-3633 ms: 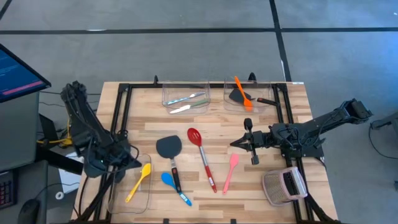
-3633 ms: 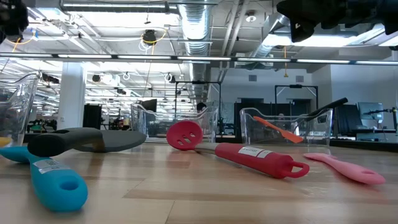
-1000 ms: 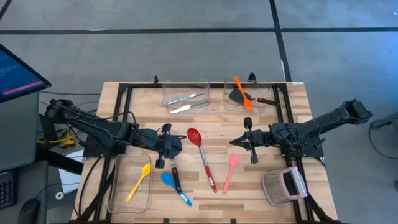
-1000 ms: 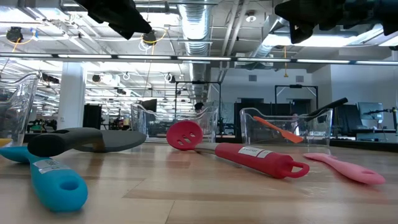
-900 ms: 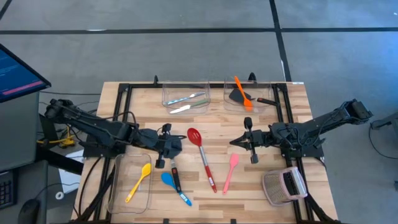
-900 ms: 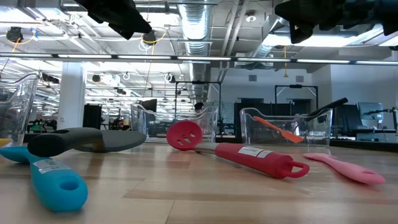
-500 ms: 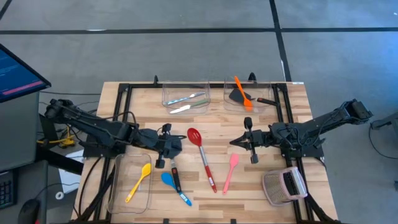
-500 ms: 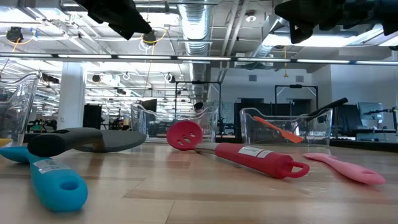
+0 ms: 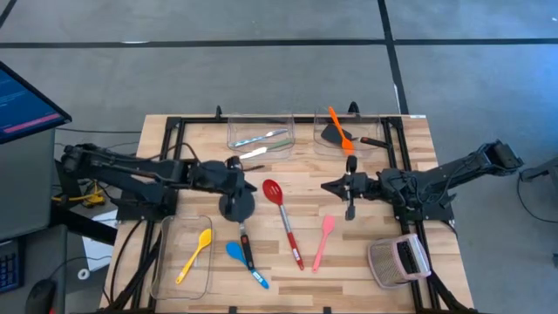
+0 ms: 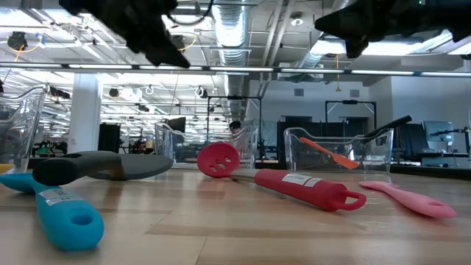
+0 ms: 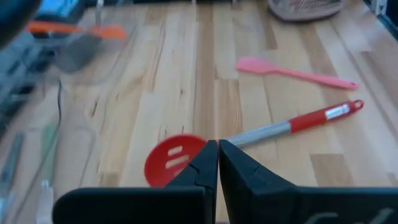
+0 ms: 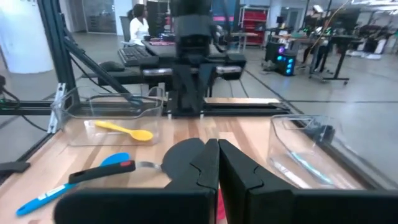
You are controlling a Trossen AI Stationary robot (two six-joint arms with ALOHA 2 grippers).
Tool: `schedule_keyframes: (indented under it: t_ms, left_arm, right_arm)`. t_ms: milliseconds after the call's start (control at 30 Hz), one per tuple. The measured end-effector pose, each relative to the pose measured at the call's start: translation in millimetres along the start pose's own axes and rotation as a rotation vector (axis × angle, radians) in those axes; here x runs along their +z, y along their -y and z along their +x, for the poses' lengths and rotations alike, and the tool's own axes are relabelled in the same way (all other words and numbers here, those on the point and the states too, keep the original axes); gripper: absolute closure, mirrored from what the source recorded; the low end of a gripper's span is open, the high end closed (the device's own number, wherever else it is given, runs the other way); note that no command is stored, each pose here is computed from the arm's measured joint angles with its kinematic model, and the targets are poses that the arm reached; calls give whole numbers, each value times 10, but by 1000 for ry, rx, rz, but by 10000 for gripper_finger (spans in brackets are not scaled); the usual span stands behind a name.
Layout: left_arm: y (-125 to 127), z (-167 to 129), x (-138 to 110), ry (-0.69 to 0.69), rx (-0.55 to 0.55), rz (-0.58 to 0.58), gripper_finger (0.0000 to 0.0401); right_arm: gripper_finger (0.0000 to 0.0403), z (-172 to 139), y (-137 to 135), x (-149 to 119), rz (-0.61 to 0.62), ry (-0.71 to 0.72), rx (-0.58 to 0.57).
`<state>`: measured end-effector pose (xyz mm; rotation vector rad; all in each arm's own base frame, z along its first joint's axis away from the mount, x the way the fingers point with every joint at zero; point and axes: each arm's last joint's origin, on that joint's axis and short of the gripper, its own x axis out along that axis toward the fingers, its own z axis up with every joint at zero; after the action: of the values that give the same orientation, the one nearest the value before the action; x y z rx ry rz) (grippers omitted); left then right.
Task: Pick & Place Kitchen Items
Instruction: Put the red serving spoon into the bottom transparent bin
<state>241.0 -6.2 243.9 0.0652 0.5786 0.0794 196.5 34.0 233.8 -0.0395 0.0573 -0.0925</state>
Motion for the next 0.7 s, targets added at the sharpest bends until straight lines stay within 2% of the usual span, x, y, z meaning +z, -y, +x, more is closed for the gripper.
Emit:
schedule_keyframes:
  t_ms: [133, 300, 533, 700]
  left_arm:
    - [-132, 44, -168, 7, -22, -67, 398]
    - [-137, 35, -317, 105, -68, -64, 398]
    - [-123, -159, -525, 188, -94, -61, 398]
    - [-104, -339, -645, 286, -168, -48, 398]
  right_arm:
    - [403, 60, 43, -71, 27, -45, -7]
    - [403, 238, 95, -117, 54, -163, -25]
    - [403, 666, 189, -168, 127, -313, -10]
    - [403, 1046, 295, -221, 263, -432, 3]
